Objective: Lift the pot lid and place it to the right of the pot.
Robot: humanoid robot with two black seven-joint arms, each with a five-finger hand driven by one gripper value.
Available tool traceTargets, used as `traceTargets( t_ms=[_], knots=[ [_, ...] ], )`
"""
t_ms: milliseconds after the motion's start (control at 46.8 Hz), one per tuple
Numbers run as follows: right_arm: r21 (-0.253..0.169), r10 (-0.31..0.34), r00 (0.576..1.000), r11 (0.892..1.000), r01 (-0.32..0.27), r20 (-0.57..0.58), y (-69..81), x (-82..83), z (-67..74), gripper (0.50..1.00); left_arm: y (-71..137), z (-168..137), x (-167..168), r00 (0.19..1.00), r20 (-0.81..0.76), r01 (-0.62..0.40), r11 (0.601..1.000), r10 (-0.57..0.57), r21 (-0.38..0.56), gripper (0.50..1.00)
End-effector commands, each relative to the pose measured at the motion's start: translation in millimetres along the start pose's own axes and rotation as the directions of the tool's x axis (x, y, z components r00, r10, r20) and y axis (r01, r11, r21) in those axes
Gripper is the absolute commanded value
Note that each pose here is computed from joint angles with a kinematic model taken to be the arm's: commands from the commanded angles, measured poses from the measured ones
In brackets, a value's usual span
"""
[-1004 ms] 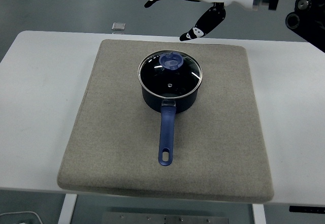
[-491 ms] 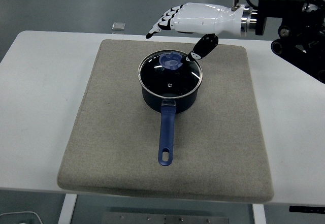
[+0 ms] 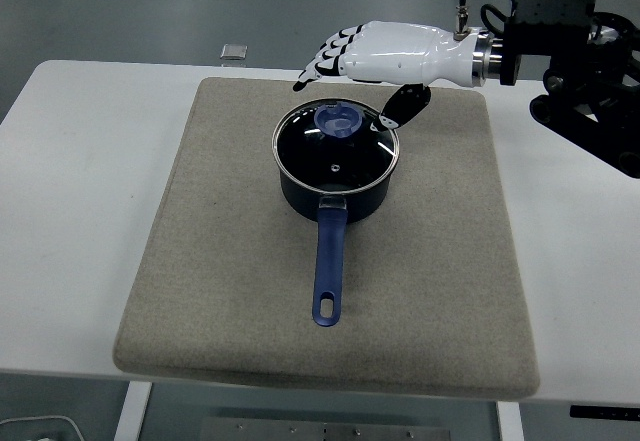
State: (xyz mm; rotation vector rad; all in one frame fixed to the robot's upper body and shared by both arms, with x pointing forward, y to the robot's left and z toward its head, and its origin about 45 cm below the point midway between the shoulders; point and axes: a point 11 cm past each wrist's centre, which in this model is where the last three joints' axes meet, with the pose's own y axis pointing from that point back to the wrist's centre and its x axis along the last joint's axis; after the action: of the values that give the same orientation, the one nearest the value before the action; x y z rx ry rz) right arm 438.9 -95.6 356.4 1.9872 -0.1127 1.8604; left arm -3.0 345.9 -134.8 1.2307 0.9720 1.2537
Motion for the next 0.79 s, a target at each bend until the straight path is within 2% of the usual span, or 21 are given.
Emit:
traceTargets(
  t_ms=[0,150,321,769],
  knots=[
    [0.000,0.007,1.000,1.000,-0.007,-0.002,-0.7,-3.2,0.0,0.893,0,0,0,1.000,0.000,0.000,1.000,0.000,0.001,1.000],
    [-0.002,0.006,1.000,1.000,-0.006,-0.023,-0.7,-6.0,0.4,0.893,0,0,0,1.000,0.000,0.000,1.000,0.000,0.001,1.000],
    [0.015,0.022,0.999,1.000,-0.022,-0.030,-8.5,-9.6,-5.1,0.893,0,0,0,1.000,0.000,0.000,1.000,0.000,0.001,1.000],
    [-0.002,0.020,0.998,1.000,-0.020,-0.054,-9.6,-27.9,-0.6,0.893,0,0,0,1.000,-0.001,0.000,1.000,0.000,0.000,1.000]
  ],
)
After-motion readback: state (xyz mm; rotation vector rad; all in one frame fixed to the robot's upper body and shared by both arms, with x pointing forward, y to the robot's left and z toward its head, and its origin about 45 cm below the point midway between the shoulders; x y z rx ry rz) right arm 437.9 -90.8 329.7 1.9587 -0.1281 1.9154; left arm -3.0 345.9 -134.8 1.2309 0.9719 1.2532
